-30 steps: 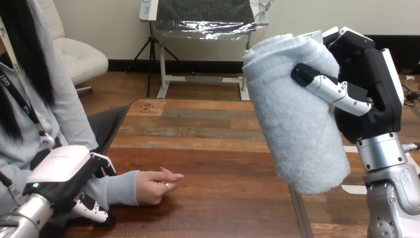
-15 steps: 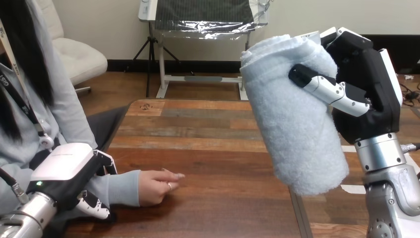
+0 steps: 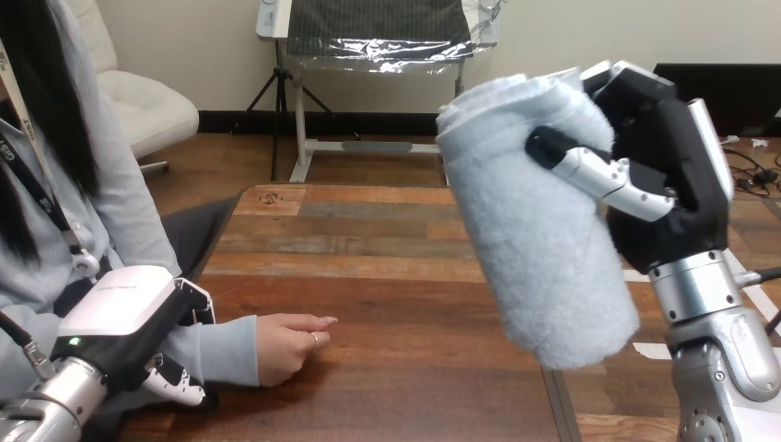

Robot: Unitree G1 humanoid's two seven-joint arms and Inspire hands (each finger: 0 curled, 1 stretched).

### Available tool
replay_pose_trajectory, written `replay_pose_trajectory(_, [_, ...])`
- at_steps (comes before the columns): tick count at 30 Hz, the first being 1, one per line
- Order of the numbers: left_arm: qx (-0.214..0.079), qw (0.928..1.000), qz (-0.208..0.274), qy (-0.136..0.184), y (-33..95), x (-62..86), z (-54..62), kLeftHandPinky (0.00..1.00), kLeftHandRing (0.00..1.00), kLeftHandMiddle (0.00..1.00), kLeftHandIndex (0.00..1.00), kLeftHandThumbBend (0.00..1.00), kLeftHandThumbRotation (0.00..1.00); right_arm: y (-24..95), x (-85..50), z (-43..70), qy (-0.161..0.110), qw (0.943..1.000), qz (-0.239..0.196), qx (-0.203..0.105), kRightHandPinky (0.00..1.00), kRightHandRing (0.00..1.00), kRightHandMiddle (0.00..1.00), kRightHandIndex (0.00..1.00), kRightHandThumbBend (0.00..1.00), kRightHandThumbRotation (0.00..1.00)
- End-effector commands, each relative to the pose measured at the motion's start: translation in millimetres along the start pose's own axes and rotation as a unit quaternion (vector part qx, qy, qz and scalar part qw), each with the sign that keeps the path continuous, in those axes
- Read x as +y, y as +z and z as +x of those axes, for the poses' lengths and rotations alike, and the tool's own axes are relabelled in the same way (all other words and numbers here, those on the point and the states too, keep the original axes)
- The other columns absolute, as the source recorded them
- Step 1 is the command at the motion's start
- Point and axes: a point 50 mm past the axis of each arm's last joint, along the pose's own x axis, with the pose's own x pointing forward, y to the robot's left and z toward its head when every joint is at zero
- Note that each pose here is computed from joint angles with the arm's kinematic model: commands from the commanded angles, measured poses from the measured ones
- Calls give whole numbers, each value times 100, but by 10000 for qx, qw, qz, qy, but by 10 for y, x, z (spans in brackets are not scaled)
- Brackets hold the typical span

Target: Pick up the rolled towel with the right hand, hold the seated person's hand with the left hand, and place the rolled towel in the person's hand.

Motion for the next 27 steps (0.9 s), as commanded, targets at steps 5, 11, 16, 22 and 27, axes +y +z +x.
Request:
replay_pose_trajectory(5, [-467,9977,4,491,160,255,86,29,30,36,35,89,0,65,79,131,159,9994,151,-277,21,29,39,39,41,0])
replay_pose_trajectory(11, [-623,9963,-49,594,209,332,91,24,28,35,35,88,0,8,102,141,156,9994,260,-156,20,29,40,39,41,0])
replay_pose_trajectory(16, [-765,9944,-50,721,253,399,98,21,27,34,34,87,0,-36,144,157,152,9990,405,-84,20,29,40,39,39,0])
replay_pose_trajectory(22, [-845,9929,-48,836,314,486,119,20,25,32,32,85,0,-76,189,174,223,9980,589,-57,18,28,41,39,34,0])
replay_pose_trajectory(27, [-896,9919,-56,896,382,572,142,19,25,32,32,85,0,-102,224,197,291,9972,681,-64,18,28,41,39,31,0])
